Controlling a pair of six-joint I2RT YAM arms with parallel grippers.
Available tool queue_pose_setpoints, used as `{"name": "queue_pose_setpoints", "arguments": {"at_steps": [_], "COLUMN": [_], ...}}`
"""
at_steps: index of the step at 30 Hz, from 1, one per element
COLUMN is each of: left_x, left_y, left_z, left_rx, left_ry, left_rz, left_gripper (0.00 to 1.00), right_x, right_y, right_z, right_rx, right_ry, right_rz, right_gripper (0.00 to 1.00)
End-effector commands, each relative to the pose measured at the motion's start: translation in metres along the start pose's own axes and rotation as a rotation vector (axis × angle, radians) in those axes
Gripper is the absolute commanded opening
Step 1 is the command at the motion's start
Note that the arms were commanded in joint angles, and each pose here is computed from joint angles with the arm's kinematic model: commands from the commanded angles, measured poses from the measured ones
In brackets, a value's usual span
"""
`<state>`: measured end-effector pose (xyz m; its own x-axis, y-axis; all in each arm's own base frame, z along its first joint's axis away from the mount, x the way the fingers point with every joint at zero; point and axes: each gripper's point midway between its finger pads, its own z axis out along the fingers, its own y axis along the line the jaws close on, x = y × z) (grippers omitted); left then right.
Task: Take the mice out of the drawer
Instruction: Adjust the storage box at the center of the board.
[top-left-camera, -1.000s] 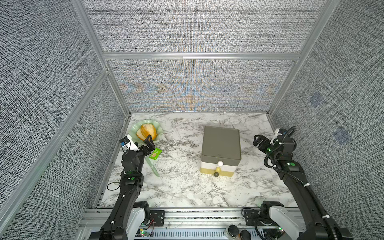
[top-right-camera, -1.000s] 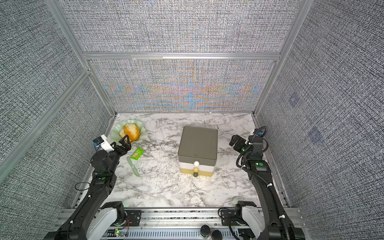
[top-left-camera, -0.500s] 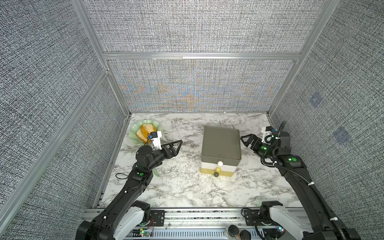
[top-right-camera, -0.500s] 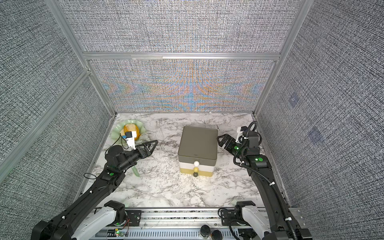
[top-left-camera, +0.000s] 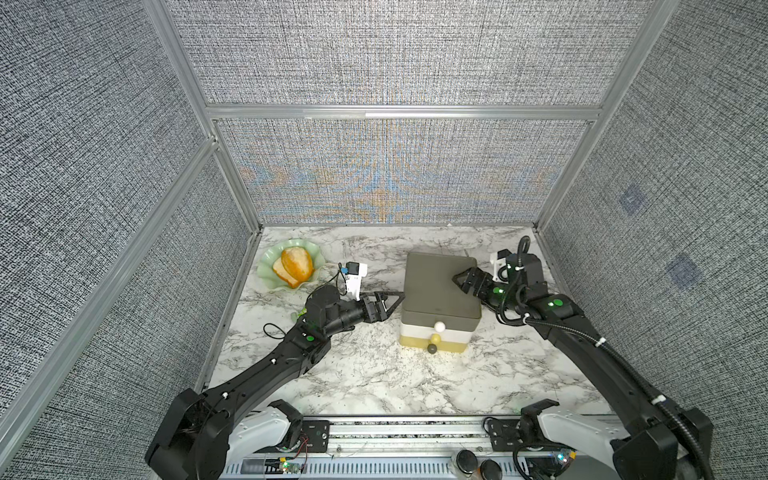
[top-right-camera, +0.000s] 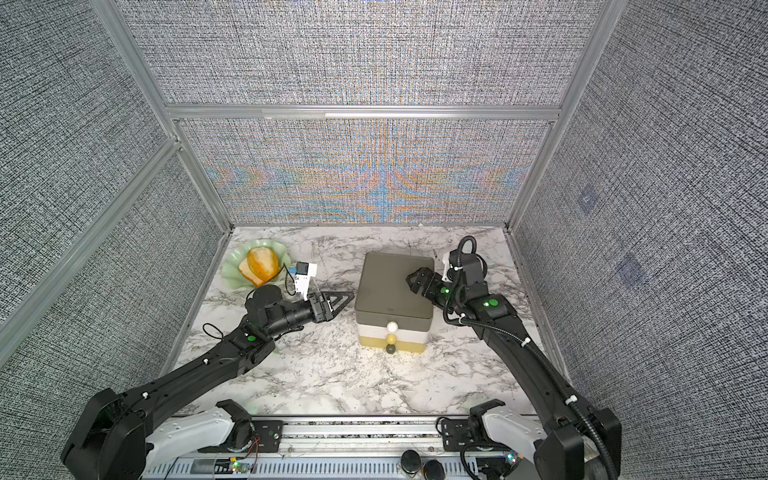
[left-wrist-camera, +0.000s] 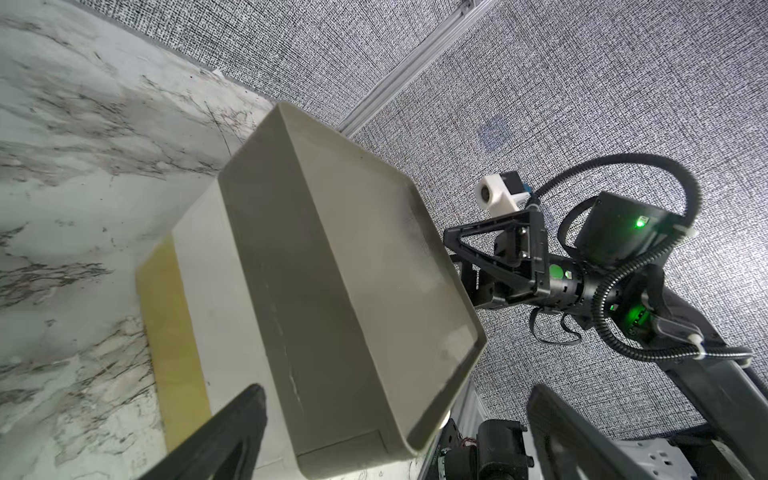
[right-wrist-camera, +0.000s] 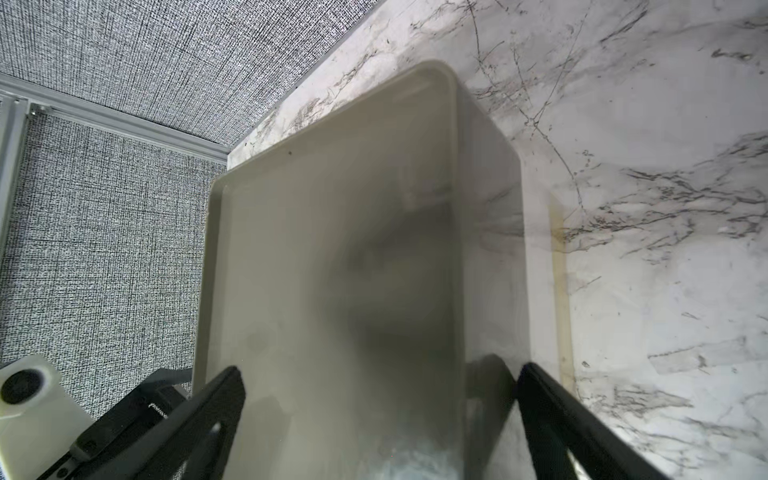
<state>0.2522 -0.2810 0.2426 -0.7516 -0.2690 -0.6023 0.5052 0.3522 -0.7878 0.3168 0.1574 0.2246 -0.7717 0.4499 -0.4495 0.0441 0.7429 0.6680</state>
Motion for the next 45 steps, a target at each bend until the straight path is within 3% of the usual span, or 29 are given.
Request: {"name": "queue_pose_setpoints", "arguments": {"at_steps": [1,8,13,19,26,31,37,45], "left_x": [-0.001,0.001,-0.004,0.000,-0.024,-0.053,-0.090,-0.119], "left_y": [-0.010,-0.002,0.025,0.025,0.038,0.040,0.030,0.036], "left_z": [0.001,-0.008,-0.025,-0.032,-0.059,-0.082,-0.075,-0.045], "left_rx": [0.032,-0.062,-0.259,-0.274,-0.483,-0.635,-0.663,-0.548], "left_ry": [0.007,0.026,-0.013,-0.010,-0.085,-0.154,-0.153,-0.089], "left_rz": [0.033,0.074,0.061,0.028,0.142,0.240,0.344,0.349], "left_gripper": [0.99,0.99,0.99,0.99,0.99,0.99,0.99,0.99], "right_x": [-0.003,-0.007,-0.006,-0.020,-0.058,-0.041,0.012,0.049], "right_y": [0.029,0.067,0.102,0.134,0.105,0.065,0.041,0.059], "right_z": [0.011,0.048,0.081,0.102,0.058,0.016,-0.004,0.010], "right_rx": [-0.100,-0.166,-0.214,-0.240,-0.174,-0.116,-0.160,-0.248], "right_ry": [0.008,0.062,0.130,0.149,0.048,0.029,0.067,0.104], "right_rz": [-0.007,-0.067,-0.115,-0.200,-0.181,-0.148,-0.039,-0.029], "right_gripper": [0.99,0.99,0.99,0.99,0.99,0.99,0.99,0.99]}}
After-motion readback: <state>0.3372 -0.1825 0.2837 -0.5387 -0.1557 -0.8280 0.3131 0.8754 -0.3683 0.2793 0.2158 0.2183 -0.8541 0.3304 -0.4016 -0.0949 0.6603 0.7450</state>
